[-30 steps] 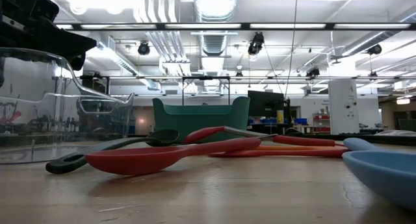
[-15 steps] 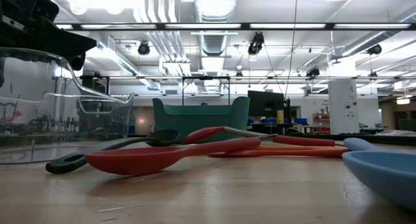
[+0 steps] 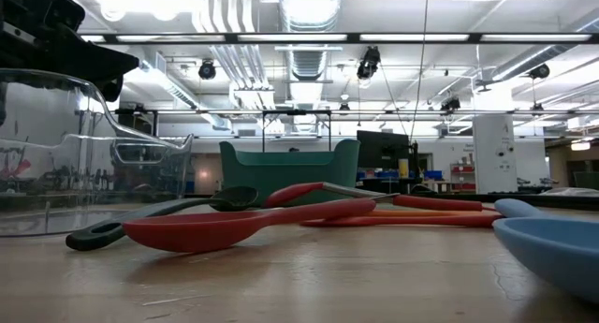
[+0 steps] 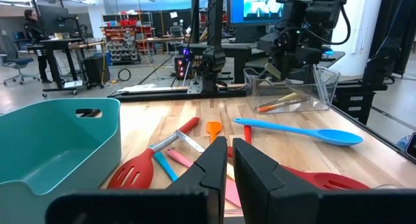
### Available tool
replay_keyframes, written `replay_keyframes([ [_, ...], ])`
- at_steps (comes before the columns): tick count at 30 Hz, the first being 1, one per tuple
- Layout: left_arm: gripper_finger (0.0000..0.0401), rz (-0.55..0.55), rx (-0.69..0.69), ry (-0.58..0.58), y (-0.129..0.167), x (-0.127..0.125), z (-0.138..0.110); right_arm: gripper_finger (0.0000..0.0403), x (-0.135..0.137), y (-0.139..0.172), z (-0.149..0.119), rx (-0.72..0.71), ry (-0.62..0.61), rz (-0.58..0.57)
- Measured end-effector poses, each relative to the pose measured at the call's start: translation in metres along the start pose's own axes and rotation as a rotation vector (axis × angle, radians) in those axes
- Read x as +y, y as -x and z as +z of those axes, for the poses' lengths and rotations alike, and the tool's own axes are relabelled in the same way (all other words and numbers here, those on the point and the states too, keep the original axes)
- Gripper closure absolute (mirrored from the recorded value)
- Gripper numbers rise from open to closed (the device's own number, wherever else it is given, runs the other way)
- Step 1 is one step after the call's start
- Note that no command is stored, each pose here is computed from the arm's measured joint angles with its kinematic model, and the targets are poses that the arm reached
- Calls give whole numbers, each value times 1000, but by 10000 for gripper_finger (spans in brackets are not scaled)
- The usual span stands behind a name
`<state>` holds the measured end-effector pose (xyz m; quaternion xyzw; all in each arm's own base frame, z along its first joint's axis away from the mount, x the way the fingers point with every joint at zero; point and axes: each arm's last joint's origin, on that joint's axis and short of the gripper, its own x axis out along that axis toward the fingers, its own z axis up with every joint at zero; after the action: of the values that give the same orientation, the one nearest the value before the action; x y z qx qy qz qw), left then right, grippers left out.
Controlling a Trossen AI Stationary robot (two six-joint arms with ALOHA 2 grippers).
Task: Pick & Place Kitchen Items
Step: Put the green knife into the right transparent bin, then put the yellow knife into the right transparent bin
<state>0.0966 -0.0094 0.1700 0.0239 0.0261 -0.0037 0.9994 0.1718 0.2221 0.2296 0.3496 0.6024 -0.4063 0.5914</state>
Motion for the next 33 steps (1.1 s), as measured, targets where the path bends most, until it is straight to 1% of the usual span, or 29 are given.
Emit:
replay_keyframes([
  [8,369,0,0,0,0,0,0,322,2,2,-1,9,-2,15],
  [12,369,0,0,0,0,0,0,316,5,7,1,91,-19,-7],
  [14,369,0,0,0,0,0,0,314,7,12,3,116,-31,0],
  [18,369,0,0,0,0,0,0,319,16,25,10,137,-48,44],
  [23,369,0,0,0,0,0,0,341,27,50,16,177,-59,135],
  [26,369,0,0,0,0,0,0,354,33,68,20,195,-29,205],
  [29,369,0,0,0,0,0,0,363,37,84,27,127,33,299],
  [33,369,0,0,0,0,0,0,370,47,100,40,-66,122,436],
])
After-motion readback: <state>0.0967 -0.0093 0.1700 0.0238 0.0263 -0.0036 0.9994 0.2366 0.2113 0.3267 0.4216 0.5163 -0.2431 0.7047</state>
